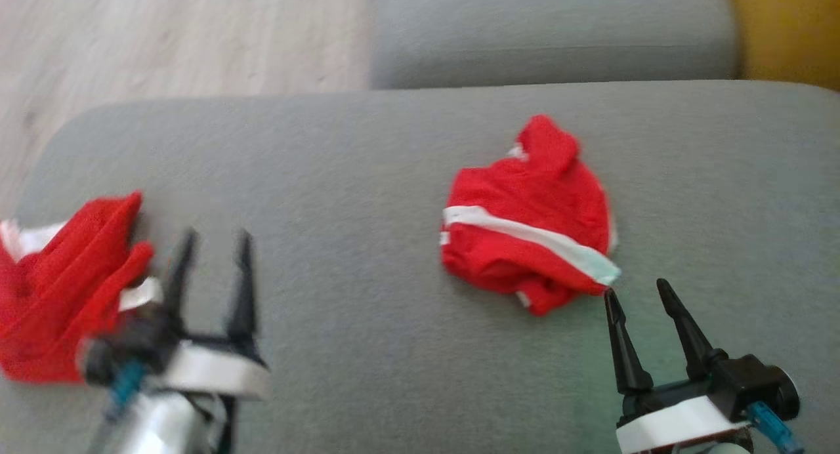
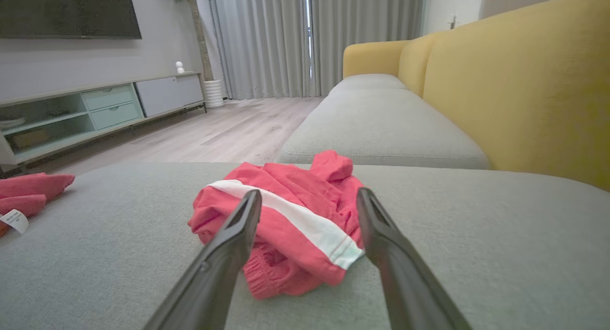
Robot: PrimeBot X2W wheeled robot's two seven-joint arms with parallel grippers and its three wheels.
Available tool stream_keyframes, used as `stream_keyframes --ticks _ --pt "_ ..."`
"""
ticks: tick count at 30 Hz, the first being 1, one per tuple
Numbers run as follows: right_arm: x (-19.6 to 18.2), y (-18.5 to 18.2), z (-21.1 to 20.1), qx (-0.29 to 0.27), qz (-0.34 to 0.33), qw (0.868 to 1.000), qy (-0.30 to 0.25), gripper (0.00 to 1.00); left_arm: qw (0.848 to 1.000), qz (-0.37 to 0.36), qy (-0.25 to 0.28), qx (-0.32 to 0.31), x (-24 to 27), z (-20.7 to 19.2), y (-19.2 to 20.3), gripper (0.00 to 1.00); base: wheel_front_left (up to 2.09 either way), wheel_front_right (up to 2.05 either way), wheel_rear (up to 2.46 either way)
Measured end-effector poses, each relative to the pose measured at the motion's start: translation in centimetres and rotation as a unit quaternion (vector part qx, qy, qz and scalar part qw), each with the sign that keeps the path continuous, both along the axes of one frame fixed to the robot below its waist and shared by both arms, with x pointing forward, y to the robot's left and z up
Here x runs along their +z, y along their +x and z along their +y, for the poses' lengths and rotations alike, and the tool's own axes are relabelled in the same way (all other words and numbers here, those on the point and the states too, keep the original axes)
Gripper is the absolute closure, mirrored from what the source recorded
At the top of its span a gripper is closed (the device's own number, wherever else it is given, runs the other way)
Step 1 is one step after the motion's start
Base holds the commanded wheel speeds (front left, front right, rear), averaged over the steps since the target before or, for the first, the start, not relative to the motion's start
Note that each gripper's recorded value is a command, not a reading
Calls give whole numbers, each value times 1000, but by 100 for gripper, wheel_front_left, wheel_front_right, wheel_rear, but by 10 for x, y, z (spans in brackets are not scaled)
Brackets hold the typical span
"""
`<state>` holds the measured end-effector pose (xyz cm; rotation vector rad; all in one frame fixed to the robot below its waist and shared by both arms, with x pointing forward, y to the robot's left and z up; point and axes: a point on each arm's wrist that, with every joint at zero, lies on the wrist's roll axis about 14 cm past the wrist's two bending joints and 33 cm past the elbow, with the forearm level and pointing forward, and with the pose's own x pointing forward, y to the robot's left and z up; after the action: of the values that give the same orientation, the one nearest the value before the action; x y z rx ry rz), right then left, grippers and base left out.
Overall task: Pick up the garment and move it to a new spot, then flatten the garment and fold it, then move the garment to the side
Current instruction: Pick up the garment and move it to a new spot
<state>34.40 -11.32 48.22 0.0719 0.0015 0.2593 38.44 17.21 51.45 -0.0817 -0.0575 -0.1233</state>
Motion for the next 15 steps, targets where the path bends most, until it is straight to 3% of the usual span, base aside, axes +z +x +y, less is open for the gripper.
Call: stream_keyframes --ticks 6,10,15 --pt "6 -16 -25 -42 -11 999 5 0 998 -22 -33 -49 8 -64 -31 0 0 0 0" --pt "4 -32 -35 -60 -8 998 11 0 998 -25 -42 -26 7 -63 -55 0 0 0 0" --pt "-5 -51 -38 -66 3 998 14 0 1000 -1 -4 1 -14 -55 -84 0 0 0 0"
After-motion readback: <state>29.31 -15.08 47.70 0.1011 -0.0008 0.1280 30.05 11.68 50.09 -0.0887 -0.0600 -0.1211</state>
